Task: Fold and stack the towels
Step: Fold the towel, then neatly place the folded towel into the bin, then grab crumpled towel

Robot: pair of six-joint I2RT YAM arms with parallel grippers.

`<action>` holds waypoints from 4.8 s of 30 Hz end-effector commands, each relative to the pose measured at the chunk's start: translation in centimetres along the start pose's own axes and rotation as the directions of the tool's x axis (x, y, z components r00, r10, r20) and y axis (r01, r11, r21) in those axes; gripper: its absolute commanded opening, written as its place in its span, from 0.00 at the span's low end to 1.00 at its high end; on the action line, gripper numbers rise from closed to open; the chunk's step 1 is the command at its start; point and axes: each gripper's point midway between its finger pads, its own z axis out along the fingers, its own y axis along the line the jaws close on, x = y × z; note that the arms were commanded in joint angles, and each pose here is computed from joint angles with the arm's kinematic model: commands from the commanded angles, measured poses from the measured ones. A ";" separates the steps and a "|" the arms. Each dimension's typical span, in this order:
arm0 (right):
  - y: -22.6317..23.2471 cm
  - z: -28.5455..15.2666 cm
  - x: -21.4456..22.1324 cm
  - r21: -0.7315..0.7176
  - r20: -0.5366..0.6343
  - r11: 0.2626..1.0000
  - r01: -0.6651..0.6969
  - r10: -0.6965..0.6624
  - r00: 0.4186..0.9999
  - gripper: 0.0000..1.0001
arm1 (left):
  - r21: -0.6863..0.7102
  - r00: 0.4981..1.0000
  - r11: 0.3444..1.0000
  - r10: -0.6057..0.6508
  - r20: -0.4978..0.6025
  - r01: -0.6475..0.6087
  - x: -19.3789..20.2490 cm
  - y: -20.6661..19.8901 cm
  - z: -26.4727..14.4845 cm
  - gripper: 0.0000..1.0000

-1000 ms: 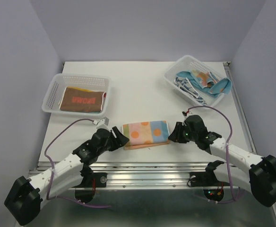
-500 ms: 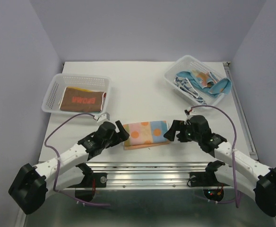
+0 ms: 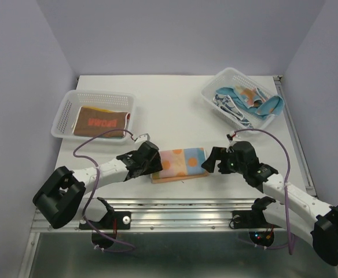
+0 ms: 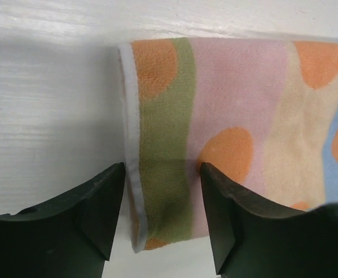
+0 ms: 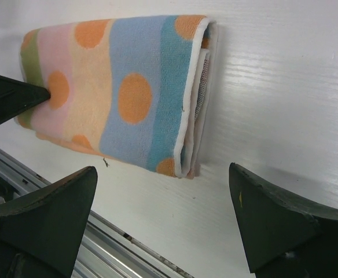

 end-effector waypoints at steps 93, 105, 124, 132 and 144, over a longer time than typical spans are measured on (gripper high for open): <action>-1.6 0.9 -0.8 0.068 0.057 0.996 0.052 -0.056 0.997 1.00 | -0.793 0.700 0.364 0.706 -0.107 -0.488 -31.8 18.9 -10.2 0.00; -1.8 1.0 -0.8 0.079 0.060 0.996 0.042 -0.047 0.997 1.00 | -0.834 0.759 0.333 0.634 -0.147 -0.440 -32.8 20.8 -8.7 0.08; -0.4 -0.6 -3.3 0.053 0.163 0.998 0.025 -0.034 0.986 1.00 | -0.762 0.813 0.647 0.432 0.390 0.022 -42.6 14.0 -19.3 0.99; 2.1 -3.6 -7.9 0.044 0.289 0.999 0.005 -0.017 0.957 1.00 | -0.090 0.649 0.985 0.164 0.743 -0.147 -40.2 -1.0 -19.4 0.99; 0.6 -6.0 -20.5 0.399 0.531 0.907 -0.136 -0.108 0.841 1.00 | 0.218 0.706 0.939 0.035 0.707 -0.265 -22.5 -6.4 -14.9 0.99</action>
